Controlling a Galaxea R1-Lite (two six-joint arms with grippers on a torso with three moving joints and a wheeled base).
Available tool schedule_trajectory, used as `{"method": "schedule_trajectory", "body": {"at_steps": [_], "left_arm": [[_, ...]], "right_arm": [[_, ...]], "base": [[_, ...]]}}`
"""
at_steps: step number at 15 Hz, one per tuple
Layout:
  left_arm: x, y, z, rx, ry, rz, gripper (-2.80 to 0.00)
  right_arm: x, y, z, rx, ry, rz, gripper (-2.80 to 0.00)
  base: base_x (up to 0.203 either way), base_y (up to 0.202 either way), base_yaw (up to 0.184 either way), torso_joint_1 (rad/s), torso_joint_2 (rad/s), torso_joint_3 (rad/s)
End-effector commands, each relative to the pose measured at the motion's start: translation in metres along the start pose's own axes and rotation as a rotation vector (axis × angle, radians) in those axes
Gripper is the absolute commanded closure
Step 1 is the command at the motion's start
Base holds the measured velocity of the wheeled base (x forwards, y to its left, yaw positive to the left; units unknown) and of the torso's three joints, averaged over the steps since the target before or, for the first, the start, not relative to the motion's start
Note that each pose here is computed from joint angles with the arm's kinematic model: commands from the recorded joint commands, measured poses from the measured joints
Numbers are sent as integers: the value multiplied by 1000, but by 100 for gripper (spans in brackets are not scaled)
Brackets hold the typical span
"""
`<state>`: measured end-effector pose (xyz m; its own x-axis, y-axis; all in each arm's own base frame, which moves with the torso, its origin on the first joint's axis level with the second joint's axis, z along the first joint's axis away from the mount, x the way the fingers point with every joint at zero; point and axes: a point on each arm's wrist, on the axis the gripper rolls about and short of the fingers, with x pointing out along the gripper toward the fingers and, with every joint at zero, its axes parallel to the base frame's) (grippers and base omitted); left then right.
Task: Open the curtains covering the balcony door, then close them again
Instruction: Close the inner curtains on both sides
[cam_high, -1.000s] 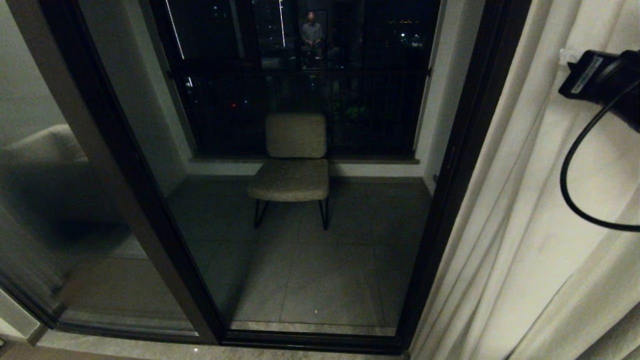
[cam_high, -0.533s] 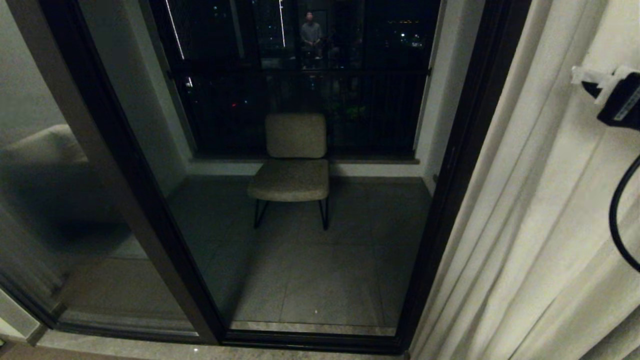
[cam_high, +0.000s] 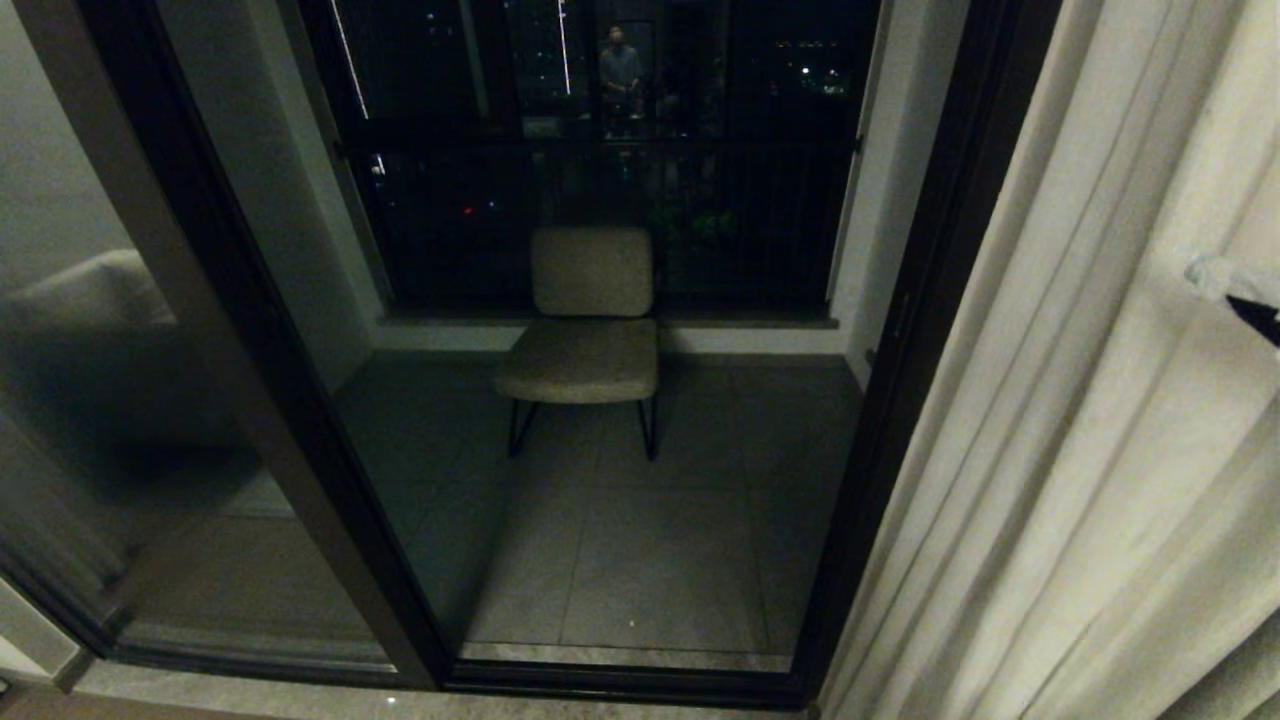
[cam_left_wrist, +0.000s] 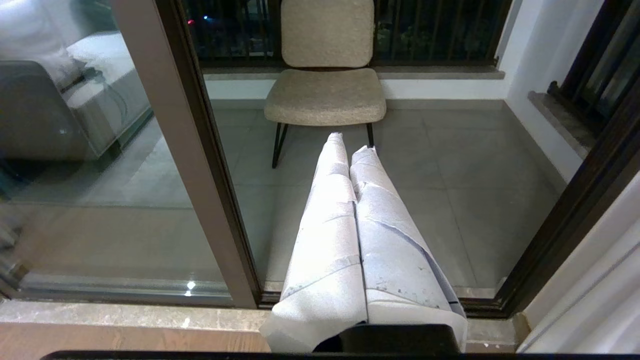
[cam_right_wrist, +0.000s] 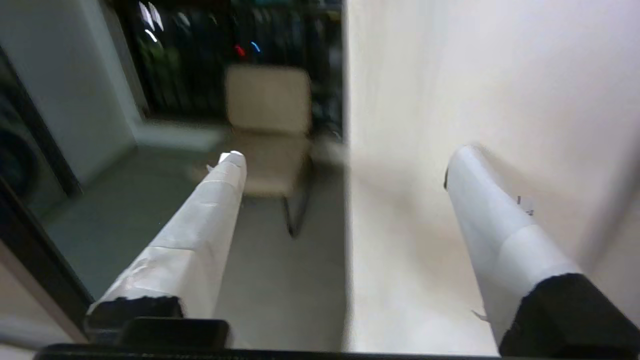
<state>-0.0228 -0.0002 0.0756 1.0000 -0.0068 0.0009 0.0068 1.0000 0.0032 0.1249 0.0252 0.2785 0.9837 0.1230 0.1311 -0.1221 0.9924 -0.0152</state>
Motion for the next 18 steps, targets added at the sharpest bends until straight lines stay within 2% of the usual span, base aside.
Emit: {"method": "schedule_trajectory", "body": {"at_steps": [1,3,6,9,13,18], "left_arm": [[0,0,0,0,-1,1,0],[0,0,0,0,-1,1,0],[0,0,0,0,-1,1,0],[0,0,0,0,-1,1,0],[0,0,0,0,-1,1,0],[0,0,0,0,-1,-1,0]], "right_arm": [[-19,-7,-1,-41,-18,-75,-280],[-16,-13,0,-79,-10,-144,-280],[2,-19,11,-104,-22,-185,-280],[32,-21,24,-100,-26,-181,-280],[83,-20,35,-52,-49,-159,-280],[142,-21,31,-57,-38,-162,-280]], "base": [[0,0,0,0,0,0],[0,0,0,0,0,0],[0,0,0,0,0,0],[0,0,0,0,0,0],[0,0,0,0,0,0],[0,0,0,0,0,0]]}}
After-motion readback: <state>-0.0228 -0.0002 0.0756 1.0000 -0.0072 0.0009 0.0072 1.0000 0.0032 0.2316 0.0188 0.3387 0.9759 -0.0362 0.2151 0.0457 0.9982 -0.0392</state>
